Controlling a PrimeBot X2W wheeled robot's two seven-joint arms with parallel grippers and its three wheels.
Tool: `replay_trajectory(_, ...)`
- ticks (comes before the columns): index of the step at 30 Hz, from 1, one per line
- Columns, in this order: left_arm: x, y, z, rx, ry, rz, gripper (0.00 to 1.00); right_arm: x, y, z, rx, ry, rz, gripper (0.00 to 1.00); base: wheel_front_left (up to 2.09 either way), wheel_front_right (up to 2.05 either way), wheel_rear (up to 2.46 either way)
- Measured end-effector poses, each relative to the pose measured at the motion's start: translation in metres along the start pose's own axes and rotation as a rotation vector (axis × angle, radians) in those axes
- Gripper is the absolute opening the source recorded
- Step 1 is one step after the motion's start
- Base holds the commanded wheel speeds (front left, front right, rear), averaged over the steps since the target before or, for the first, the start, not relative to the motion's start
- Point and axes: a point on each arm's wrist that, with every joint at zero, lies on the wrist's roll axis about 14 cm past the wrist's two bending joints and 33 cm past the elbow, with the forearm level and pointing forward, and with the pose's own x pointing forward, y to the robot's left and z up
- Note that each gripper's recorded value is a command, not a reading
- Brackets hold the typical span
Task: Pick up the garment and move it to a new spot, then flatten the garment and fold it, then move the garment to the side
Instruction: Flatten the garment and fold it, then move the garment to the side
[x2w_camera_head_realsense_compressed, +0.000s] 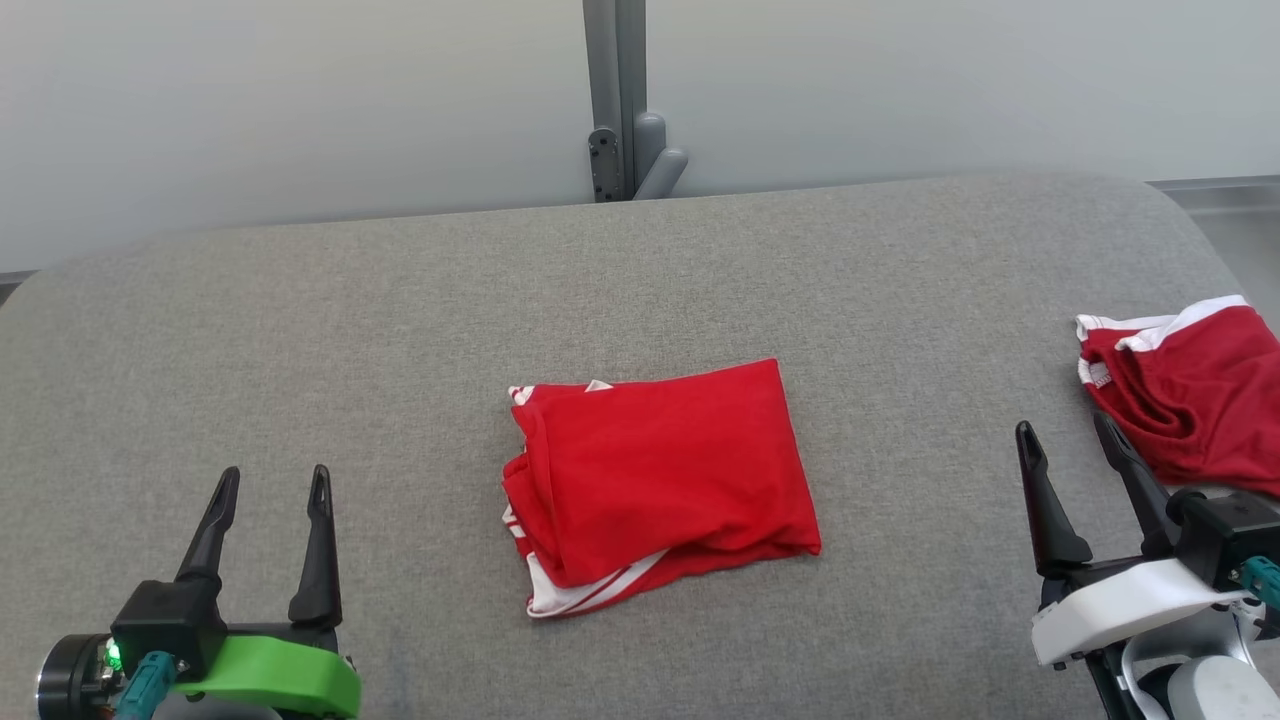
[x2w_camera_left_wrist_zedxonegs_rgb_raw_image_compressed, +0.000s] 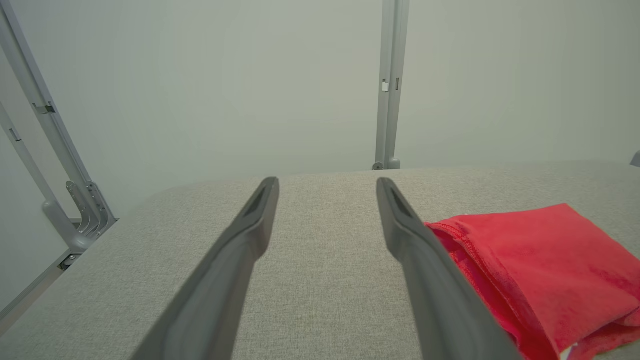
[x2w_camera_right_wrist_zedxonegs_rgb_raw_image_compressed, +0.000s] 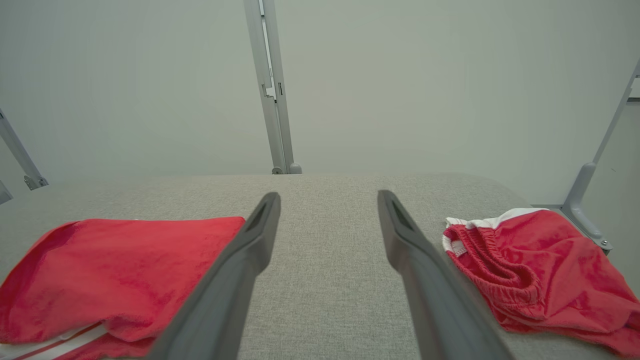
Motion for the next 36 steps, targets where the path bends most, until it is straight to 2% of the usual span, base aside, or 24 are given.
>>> replay_trajectory(31,0.0,0.005,0.012,-0.003,-0.039,0.013,1.0,0.007,0.004,-0.005,0.019,0.014,0.014,1.0,0.0,0.0,0.0)
replay_trajectory(36,0.012,0.006,0.023,-0.001,-0.087,0.014,1.0,0.033,0.025,-0.019,0.04,0.051,0.092,1.0,0.0,0.0,0.0)
